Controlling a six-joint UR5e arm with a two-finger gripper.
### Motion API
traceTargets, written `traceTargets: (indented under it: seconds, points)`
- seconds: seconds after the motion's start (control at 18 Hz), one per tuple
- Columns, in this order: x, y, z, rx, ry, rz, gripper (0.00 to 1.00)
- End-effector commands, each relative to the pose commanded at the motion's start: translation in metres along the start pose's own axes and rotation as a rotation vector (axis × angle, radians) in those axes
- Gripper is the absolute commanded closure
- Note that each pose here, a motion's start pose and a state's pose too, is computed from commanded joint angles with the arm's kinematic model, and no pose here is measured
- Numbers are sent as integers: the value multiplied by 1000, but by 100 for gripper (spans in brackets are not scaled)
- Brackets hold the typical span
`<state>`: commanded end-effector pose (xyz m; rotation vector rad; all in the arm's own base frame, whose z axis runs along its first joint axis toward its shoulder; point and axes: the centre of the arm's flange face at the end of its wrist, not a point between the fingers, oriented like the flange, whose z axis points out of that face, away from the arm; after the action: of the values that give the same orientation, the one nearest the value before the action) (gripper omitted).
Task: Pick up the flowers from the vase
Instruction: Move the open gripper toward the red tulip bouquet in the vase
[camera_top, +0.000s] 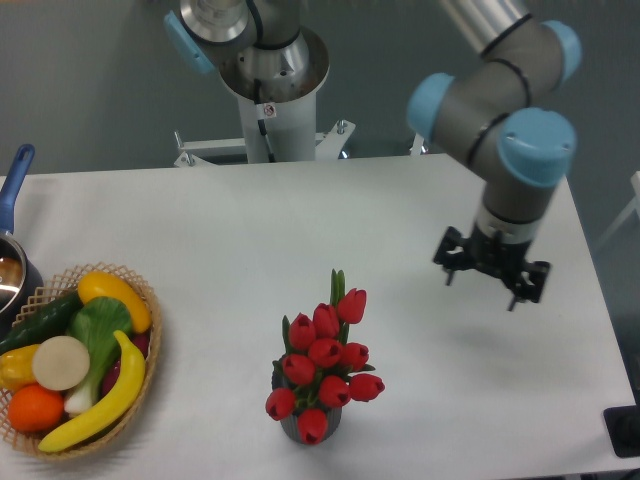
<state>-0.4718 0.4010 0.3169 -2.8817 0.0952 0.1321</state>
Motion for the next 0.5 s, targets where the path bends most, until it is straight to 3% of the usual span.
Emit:
traceTargets:
  seconds: [0.22, 0.5]
  points:
    - [39, -17, -32, 196, 52, 14, 0]
    - [44, -35, -44, 505, 88, 55, 0]
